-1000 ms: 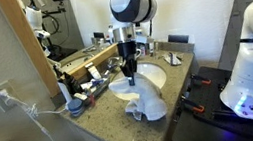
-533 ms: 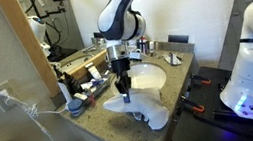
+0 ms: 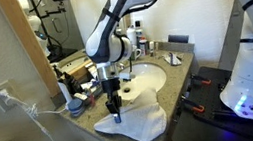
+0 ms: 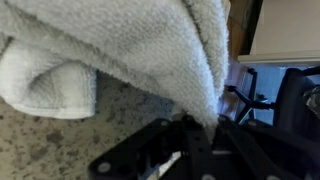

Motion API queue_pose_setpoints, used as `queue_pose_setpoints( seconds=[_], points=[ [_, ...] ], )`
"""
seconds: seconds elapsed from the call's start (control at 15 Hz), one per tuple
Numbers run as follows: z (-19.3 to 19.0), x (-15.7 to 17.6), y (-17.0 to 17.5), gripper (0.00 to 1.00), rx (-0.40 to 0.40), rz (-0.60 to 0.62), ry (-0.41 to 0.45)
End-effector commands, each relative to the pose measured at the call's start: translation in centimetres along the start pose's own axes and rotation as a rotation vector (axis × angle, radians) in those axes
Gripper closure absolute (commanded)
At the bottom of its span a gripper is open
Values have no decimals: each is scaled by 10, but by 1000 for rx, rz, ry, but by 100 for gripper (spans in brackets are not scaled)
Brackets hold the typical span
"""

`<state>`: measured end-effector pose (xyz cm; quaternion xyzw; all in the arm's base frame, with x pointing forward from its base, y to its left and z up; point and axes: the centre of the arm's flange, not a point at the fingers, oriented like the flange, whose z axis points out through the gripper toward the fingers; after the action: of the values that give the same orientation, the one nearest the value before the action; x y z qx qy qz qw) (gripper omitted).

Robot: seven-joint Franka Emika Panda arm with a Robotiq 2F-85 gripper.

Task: Unhang the towel, wipe the base top and hang it back

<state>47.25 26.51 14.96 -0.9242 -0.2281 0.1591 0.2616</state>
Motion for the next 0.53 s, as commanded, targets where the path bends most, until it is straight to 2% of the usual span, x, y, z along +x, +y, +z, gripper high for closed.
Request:
queue_pose_setpoints(
  seconds=[0.0,0.27,0.47],
  points=[
    [21,38,3,96,4,-56,53],
    [29,66,8,96,-78,-85,158],
    [18,74,15,96,-153,-105,227]
  ],
)
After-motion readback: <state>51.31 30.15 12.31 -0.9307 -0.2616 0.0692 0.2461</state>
